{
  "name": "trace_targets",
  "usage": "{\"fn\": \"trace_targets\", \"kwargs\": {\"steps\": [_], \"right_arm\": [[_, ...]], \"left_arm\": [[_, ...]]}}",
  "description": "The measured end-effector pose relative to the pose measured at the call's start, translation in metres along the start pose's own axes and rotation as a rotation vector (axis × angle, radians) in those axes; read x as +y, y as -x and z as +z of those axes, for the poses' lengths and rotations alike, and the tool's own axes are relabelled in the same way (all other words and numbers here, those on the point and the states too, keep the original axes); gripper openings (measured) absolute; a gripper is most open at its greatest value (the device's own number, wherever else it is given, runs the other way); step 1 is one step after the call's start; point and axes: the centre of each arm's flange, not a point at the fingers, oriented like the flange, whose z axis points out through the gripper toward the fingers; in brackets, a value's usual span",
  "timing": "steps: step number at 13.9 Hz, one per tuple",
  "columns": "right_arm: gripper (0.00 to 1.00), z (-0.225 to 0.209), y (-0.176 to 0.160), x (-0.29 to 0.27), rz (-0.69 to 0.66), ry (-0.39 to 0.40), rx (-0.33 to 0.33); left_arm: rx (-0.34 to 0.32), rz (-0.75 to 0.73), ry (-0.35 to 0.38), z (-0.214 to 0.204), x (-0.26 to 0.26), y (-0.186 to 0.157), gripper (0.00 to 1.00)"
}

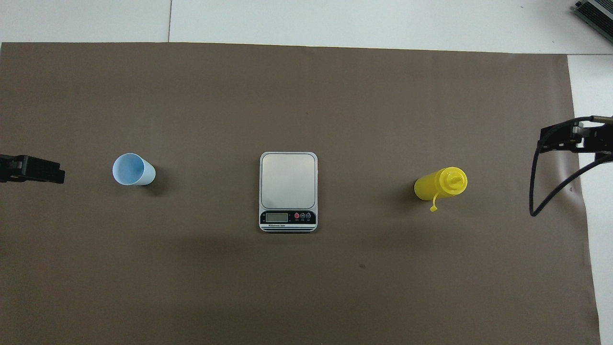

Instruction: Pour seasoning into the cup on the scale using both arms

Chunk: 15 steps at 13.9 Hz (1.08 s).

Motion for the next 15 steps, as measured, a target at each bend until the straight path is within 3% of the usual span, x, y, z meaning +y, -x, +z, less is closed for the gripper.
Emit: {"fn": "trace_targets", "kwargs": {"steps": [5, 9, 15], "right_arm": [[1.00, 0.000, 0.000, 0.000, 0.000, 0.000, 0.000], [1.00, 0.000, 0.000, 0.000, 0.000, 0.000, 0.000], [1.00, 0.000, 0.000, 0.000, 0.000, 0.000, 0.000]], "left_arm": [[0.016, -0.054, 0.000, 0.059, -0.018, -0.017, 1.00], [0.033, -0.201, 0.003, 0.125, -0.022, -0.043, 1.00], [0.069, -0.305, 0.006, 0.200, -0.023, -0.034, 1.00]]}}
